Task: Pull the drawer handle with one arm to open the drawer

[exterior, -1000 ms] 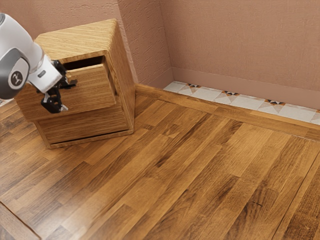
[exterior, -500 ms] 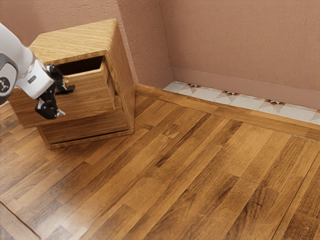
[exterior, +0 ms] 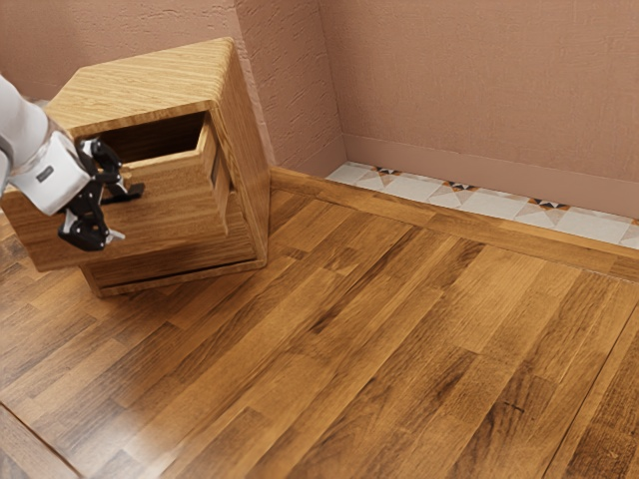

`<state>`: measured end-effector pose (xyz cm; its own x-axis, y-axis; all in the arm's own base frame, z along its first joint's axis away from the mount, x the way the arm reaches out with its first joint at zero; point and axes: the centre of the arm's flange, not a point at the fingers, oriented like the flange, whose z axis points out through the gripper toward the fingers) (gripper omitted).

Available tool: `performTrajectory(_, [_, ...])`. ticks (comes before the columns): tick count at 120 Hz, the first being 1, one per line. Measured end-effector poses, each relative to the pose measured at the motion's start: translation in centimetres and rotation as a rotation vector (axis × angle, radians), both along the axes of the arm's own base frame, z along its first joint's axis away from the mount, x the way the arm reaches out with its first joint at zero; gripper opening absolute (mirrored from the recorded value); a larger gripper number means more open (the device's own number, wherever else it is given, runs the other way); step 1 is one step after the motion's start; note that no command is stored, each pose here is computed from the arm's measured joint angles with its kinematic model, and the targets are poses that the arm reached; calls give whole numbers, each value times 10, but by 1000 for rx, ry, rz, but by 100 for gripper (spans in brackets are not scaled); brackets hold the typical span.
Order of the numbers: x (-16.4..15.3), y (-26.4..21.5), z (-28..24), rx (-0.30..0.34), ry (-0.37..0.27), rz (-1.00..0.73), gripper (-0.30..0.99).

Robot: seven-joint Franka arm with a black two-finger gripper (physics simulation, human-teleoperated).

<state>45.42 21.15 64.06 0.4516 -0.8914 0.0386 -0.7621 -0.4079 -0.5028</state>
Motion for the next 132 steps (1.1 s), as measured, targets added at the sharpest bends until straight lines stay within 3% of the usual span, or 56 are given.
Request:
performTrajectory(23, [-9, -4, 0, -9, -7, -6, 45])
performTrajectory(32, [-11, -5, 1, -9, -12, -9, 38])
performTrajectory(79, [-21, -8, 11, -14, -37, -10, 37])
performTrajectory(96, [-30, -7, 28, -14, -74, -9, 52])
performTrajectory(108, [-35, -26, 77, 8, -137, -32, 59])
performTrajectory(118, [-39, -34, 142, -88, -139, 4, 63])
performTrajectory(132, [-19, -89, 156, -231, 21, 91, 66])
